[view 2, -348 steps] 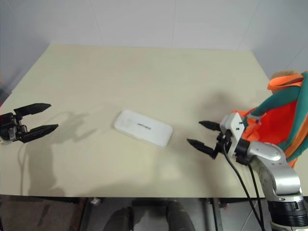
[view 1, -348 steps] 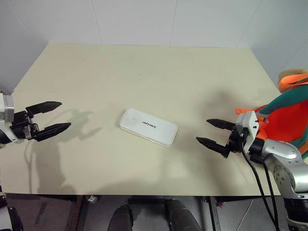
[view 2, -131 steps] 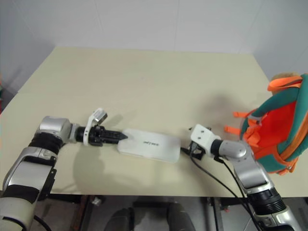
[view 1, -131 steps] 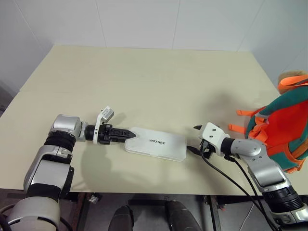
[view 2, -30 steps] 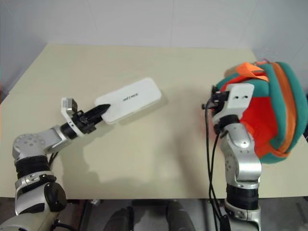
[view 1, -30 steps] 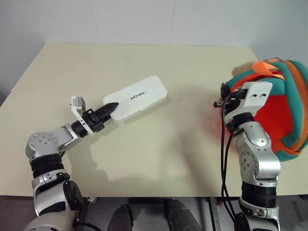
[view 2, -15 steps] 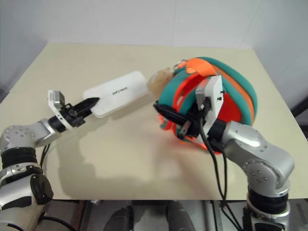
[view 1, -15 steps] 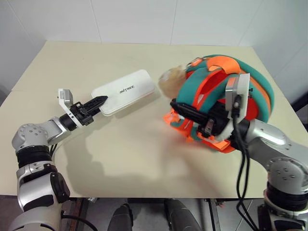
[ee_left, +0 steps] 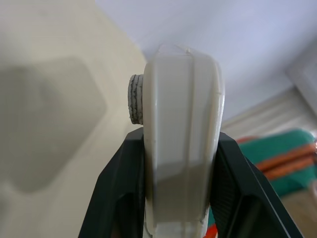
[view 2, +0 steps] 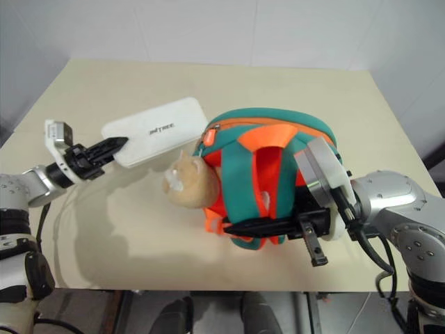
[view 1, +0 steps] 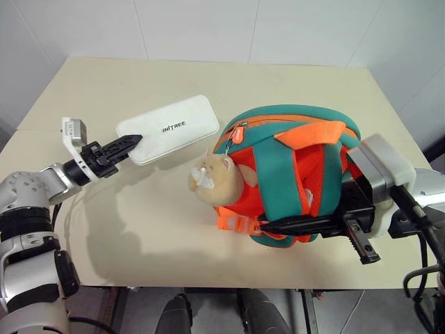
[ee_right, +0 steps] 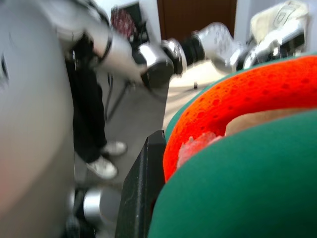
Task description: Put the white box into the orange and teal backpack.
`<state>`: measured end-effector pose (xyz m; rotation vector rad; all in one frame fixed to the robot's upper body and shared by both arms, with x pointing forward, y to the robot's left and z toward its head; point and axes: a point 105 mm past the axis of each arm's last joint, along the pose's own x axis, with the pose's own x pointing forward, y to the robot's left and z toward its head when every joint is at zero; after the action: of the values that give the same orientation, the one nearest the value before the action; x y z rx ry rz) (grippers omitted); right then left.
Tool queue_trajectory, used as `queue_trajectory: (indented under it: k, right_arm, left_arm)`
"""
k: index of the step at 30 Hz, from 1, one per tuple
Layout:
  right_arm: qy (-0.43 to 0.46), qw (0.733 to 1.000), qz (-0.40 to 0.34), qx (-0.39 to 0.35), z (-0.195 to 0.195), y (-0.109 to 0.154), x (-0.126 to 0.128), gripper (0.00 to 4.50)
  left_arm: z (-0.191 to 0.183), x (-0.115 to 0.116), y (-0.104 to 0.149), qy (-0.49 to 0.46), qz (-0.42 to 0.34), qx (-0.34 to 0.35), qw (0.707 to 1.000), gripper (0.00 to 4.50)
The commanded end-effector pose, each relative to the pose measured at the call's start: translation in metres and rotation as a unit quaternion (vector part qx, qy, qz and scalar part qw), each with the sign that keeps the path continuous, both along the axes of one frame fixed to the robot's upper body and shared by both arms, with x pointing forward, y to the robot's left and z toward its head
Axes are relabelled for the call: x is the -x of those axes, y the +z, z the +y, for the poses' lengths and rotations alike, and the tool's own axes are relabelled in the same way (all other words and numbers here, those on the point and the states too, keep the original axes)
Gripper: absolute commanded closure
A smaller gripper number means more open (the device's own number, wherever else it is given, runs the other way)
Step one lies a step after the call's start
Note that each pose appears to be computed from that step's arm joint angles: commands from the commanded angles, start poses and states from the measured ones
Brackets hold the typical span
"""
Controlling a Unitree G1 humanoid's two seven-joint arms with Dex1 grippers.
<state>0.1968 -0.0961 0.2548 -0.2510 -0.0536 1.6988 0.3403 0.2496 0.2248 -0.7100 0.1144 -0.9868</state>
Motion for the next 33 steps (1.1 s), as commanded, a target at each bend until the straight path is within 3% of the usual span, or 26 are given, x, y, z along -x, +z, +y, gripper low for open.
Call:
queue_trajectory:
  k: [1, 6, 15, 26, 33]
  right_arm:
    - [0.009, 0.999, -0.032, 0.005, -0.005, -0.001, -0.004, 4.50]
    - [-0.007, 1.000, -0.022, -0.011, -0.010, -0.008, -0.015, 4.50]
    - [-0.027, 1.000, -0.003, -0.011, -0.014, -0.019, -0.020, 4.50]
    - [-0.029, 0.999, -0.013, -0.014, -0.010, -0.017, -0.026, 4.50]
    - [-0.032, 0.999, -0.012, -0.018, -0.007, -0.018, -0.027, 4.50]
  left_arm:
    - [0.005, 0.018, 0.029, -0.020, -0.102, -0.019, 0.994, 3.20]
    - [0.008, 0.046, 0.046, -0.051, -0.184, -0.043, 0.981, 3.20]
    - [0.003, 0.073, 0.057, -0.108, -0.232, -0.089, 0.963, 3.20]
    - [-0.011, 0.064, 0.047, -0.166, -0.235, -0.184, 0.940, 3.20]
    - [-0.032, 0.044, 0.046, -0.190, -0.271, -0.280, 0.901, 3.20]
